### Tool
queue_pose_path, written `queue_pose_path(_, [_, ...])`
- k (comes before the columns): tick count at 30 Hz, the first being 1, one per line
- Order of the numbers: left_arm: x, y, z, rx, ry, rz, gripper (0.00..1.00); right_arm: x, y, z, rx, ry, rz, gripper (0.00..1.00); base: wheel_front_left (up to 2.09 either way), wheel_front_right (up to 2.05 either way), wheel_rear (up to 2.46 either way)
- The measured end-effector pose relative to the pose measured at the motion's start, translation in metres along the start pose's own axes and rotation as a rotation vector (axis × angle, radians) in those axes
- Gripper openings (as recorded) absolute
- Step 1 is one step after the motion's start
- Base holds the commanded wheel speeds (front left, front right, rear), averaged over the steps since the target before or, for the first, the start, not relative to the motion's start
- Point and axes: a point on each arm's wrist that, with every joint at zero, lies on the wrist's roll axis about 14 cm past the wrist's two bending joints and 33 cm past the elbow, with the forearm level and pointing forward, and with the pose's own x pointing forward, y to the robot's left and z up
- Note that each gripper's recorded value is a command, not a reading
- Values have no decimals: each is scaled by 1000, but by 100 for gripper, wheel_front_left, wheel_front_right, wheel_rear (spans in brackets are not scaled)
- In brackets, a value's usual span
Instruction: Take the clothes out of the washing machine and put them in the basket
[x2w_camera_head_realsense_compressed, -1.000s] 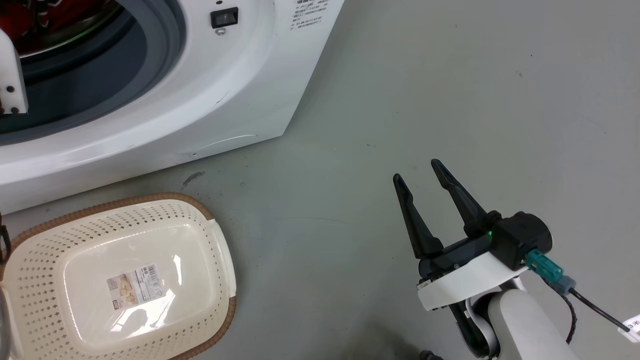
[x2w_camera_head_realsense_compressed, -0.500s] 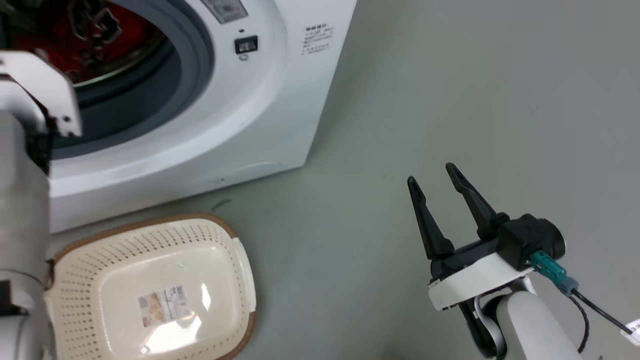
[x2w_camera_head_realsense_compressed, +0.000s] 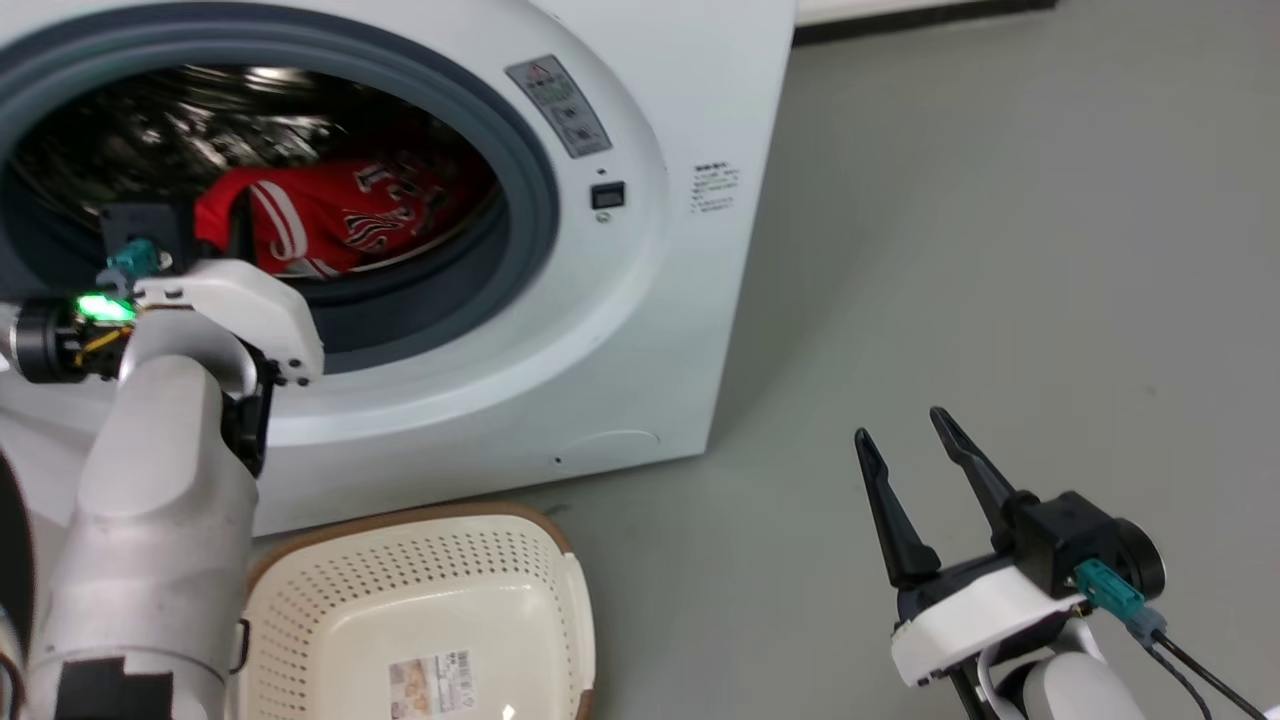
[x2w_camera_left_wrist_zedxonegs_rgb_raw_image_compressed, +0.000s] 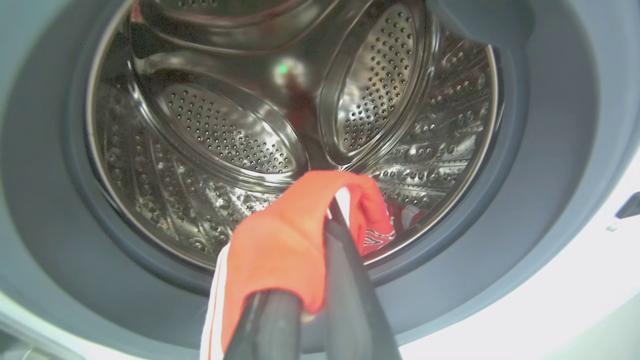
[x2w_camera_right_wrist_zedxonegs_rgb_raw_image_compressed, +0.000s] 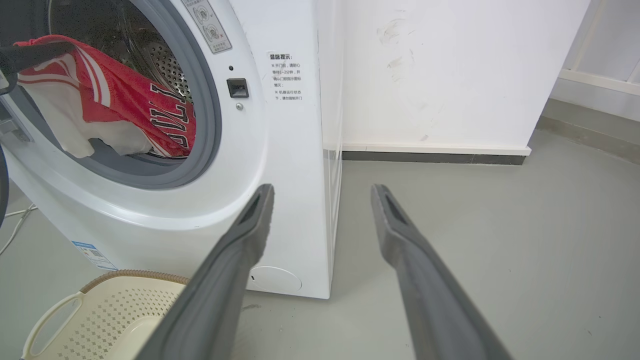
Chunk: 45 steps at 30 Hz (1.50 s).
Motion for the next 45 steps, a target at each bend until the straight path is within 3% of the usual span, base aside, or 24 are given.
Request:
queue_pose_path(14, [-84,-1,103,-91,-397,3,0,-4,33,16,-2,-25,94,100,0,0,0])
queue_pose_path(23, [-146,-13,125,-116,-533,-1,0,0,53,18,-6,-19,155,100,0,0,0])
queue_pose_path(29, [-177,-28,71,-185,-373,8,0,2,58,14,-3,-6,173,100,0,0,0])
queue_pose_path(40, [-210,-49,-118,-329,193,63,0,23,67,-2,-7,39,204,100,0,0,0])
queue_pose_path(45, [-199,-47,-167,-344,333,85,0,39,67,-14,-13,65,211,100,0,0,0])
